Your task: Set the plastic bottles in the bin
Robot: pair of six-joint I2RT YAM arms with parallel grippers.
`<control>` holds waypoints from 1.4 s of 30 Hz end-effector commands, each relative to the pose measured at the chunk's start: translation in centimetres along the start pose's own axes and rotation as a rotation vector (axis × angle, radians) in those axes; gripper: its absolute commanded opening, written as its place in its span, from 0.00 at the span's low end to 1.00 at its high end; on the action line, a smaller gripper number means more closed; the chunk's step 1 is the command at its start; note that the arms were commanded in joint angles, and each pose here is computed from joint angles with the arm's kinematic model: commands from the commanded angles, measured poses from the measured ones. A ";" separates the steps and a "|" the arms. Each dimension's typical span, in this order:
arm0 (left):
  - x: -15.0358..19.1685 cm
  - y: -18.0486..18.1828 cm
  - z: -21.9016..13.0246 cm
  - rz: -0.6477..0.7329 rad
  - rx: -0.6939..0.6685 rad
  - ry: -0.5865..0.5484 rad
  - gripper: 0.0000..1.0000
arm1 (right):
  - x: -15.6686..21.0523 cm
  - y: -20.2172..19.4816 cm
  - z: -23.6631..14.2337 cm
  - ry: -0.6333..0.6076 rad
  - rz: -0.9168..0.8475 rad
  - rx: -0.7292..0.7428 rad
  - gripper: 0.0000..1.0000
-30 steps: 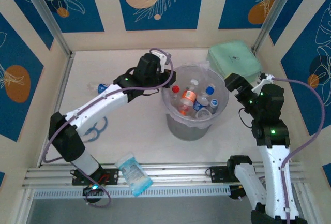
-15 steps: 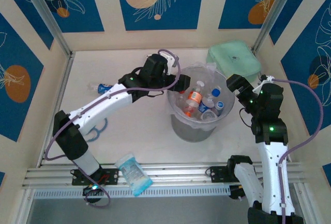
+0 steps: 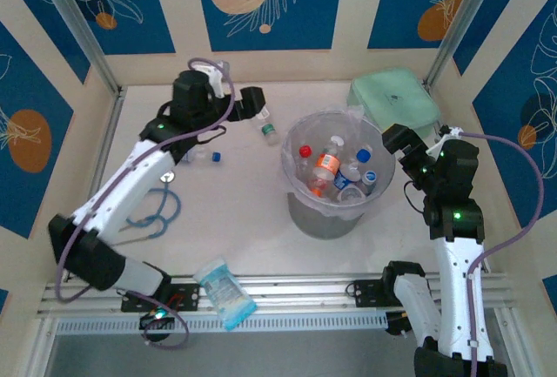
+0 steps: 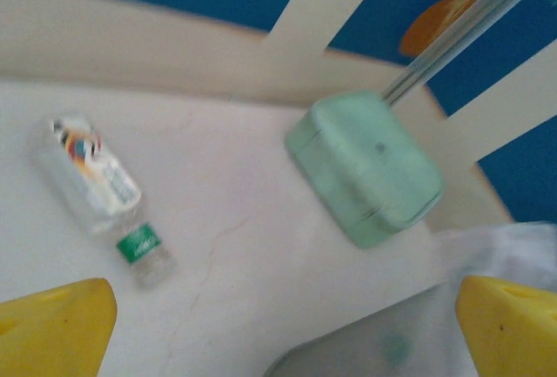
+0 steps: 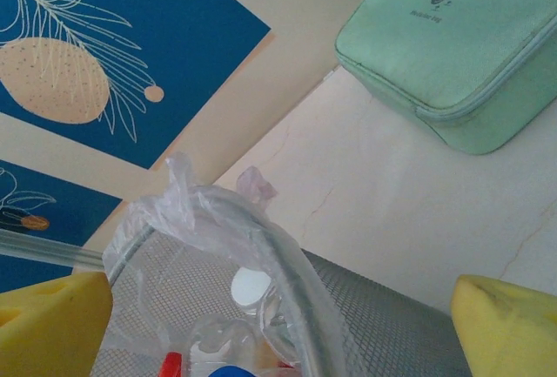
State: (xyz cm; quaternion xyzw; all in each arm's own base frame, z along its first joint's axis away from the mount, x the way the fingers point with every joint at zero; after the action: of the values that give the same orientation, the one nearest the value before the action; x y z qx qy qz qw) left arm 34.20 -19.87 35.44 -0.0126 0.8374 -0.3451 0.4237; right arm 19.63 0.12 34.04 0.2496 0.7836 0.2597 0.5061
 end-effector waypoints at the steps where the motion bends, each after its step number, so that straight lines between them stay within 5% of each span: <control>1: 2.9 2.8 4.9 -0.110 -0.052 0.119 1.00 | 0.1 0.2 0.2 0.008 0.012 -0.033 1.00; 12: 5.8 8.5 14.7 -0.384 -0.353 0.193 1.00 | -0.1 -0.3 -0.1 0.000 0.019 -0.029 1.00; 29: 10.1 12.4 21.4 -0.472 -0.459 0.282 0.91 | -0.3 -1.2 -0.6 -0.041 0.068 -0.030 0.99; 42: 11.3 14.1 23.1 -0.470 -0.499 0.281 0.58 | -0.4 -1.4 -0.7 -0.043 0.072 -0.029 0.99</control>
State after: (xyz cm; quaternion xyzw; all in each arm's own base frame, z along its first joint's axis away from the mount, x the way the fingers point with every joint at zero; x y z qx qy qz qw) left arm 47.23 -25.54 10.75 -0.2606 0.9178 -0.2236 0.1994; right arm 19.14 -1.30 33.72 0.2770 0.7616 0.2758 0.5170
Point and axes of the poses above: each hand's point on the last joint's axis, 136 mm out from that joint toward the fingers, its own z axis out along the fingers, its own y axis along the line the jaws close on, x = y × z, the point moved 8 cm from there along -z, back along the fingers, and after that the axes turned 5 degrees about -z, right-handed, at the moved point
